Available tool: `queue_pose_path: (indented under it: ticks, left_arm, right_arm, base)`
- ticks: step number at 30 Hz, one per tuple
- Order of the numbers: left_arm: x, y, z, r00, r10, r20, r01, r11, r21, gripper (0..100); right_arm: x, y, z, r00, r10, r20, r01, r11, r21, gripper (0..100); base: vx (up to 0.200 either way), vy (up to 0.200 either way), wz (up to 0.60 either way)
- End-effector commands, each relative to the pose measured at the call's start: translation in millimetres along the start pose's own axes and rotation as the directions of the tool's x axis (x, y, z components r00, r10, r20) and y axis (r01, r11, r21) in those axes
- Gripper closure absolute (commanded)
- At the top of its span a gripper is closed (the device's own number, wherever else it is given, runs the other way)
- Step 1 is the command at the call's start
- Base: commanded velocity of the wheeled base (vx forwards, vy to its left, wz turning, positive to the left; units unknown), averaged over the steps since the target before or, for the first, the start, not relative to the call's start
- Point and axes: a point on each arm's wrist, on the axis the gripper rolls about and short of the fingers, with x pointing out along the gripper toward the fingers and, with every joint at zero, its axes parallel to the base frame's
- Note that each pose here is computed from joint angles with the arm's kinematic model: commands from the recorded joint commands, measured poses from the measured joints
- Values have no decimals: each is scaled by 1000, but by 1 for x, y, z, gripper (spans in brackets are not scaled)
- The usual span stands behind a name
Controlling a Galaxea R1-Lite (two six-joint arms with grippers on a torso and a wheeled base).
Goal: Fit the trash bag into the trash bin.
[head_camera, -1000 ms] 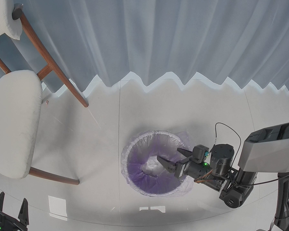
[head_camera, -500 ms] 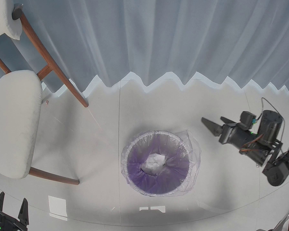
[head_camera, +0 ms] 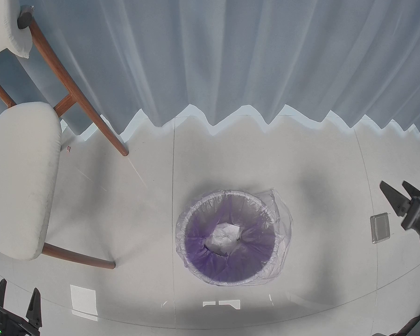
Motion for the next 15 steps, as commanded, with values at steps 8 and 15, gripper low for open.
queue_pose_path:
  ticks: [8,15]
  left_arm:
    - [1,0,-4,1000,1,-15,-1,1000,3,0]
    - [1,0,-4,1000,1,-15,-1,1000,-1,0]
  right_arm:
    - [-142,-19,-109,992,-128,-2,124,971,-203,0]
    - [-147,-18,-111,985,-149,90,165,963,-213,0]
  base:
    - [0,0,0]
    - [0,0,0]
